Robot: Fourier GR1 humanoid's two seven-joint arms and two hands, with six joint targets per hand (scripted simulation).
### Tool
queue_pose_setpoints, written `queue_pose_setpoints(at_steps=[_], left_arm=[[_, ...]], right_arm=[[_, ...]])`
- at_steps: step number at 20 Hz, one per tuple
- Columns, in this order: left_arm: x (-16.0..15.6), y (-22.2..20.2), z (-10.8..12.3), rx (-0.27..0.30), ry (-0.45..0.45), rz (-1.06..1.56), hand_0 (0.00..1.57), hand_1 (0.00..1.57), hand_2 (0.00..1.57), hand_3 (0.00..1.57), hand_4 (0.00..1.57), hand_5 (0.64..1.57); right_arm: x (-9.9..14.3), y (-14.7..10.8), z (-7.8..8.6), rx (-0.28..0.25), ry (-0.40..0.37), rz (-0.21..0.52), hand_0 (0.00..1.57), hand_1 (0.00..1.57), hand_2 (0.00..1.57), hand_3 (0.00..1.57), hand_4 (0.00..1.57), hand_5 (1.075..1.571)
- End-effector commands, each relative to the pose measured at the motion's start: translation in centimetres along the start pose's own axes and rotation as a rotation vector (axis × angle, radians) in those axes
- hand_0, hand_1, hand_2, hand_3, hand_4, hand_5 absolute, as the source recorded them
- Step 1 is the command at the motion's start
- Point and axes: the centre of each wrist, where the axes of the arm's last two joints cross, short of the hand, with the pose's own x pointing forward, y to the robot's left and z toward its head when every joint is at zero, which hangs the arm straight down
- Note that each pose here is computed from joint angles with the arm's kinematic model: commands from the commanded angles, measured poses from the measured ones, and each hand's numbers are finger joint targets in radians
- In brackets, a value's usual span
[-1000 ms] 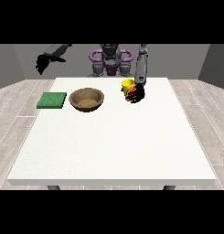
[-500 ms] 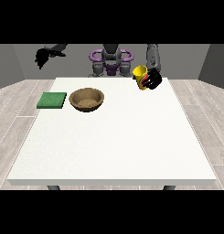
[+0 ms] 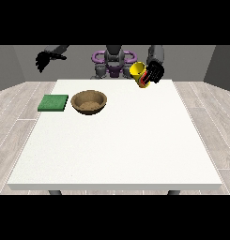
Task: Pick the cup and pour the ball into the bowl, then pick the bowl and place it on the pad
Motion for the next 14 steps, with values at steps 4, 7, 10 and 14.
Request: queue_pose_setpoints(at_steps=[4, 7, 10, 14], left_arm=[[4.2, -1.2, -0.9, -0.006, -0.007, -0.12, 1.49, 1.49, 1.57, 1.57, 1.51, 1.267], [6.0, -1.5, -1.6, -0.012, -0.059, -0.24, 1.5, 1.5, 1.57, 1.57, 1.52, 1.241], [10.4, -2.3, -2.5, -0.011, -0.122, -0.372, 1.56, 1.56, 1.57, 1.57, 1.57, 1.207], [11.3, -4.3, -1.2, -0.065, -0.227, -0.569, 1.54, 1.54, 1.57, 1.57, 1.48, 1.334]], right_arm=[[-0.6, -1.1, 0.8, -0.008, 0.004, -0.013, 0.0, 0.0, 0.0, 0.0, 0.0, 1.569], [-0.6, -1.7, 0.7, -0.018, -0.001, -0.015, 0.0, 0.0, 0.0, 0.0, 0.0, 1.57], [-1.9, -2.3, 1.8, -0.015, 0.011, -0.02, 0.0, 0.0, 0.0, 0.0, 0.0, 1.57], [-1.7, -2.0, 1.4, -0.009, 0.06, -0.01, 0.0, 0.0, 0.0, 0.0, 0.0, 1.571]])
